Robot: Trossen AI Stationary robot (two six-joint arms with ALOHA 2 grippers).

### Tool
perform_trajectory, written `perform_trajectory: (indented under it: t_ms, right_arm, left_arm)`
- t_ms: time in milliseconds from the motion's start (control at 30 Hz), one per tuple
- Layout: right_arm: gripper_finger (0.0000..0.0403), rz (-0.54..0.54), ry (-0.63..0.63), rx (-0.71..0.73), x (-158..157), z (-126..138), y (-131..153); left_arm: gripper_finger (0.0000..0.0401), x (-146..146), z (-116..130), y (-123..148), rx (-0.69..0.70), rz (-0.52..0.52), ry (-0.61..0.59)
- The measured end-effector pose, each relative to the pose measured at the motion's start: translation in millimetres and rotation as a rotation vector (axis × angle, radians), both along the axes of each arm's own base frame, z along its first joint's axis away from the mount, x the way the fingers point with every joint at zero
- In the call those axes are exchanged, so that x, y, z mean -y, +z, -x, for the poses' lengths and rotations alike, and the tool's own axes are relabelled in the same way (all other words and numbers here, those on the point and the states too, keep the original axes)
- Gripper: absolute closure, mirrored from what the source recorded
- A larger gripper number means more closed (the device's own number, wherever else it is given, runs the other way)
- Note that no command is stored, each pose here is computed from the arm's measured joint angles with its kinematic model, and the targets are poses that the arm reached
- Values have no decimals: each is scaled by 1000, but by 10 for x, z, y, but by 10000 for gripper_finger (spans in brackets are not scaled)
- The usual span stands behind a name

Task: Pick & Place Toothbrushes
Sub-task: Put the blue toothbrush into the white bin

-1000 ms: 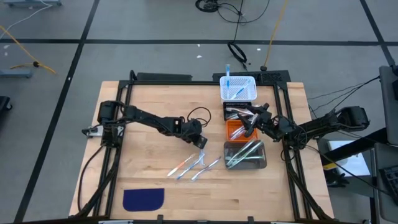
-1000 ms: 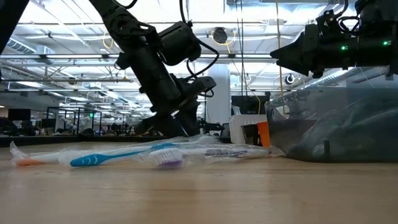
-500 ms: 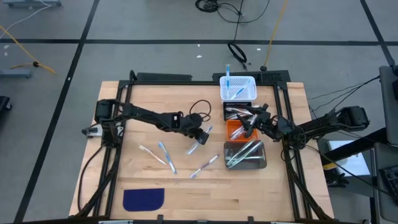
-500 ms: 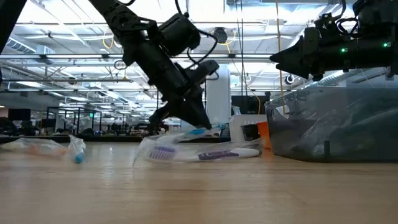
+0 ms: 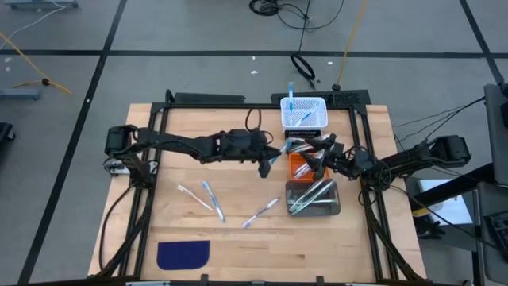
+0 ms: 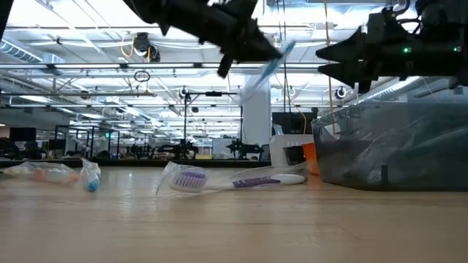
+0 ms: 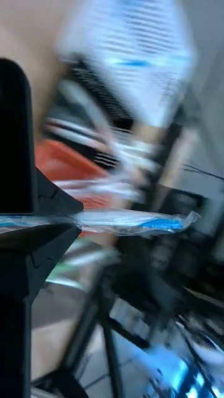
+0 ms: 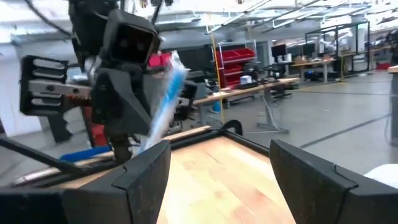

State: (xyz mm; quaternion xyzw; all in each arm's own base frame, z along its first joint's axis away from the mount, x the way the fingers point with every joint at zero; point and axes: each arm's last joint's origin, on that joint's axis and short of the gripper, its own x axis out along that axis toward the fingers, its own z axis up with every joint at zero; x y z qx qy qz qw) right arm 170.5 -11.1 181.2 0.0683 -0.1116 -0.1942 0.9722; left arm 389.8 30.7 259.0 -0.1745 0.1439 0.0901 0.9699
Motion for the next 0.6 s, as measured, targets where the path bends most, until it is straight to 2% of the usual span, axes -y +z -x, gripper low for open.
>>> perform_trajectory:
  t_ms: [233,600]
  right_arm:
    - [138,-42,113,52,-28,-77,106]
    - [138,-71,143,95,-33,-184,229]
  left_arm:
    - [397,33,-62,179,148,-131,-38]
    - [397,66,-115,163,198,-178,-45]
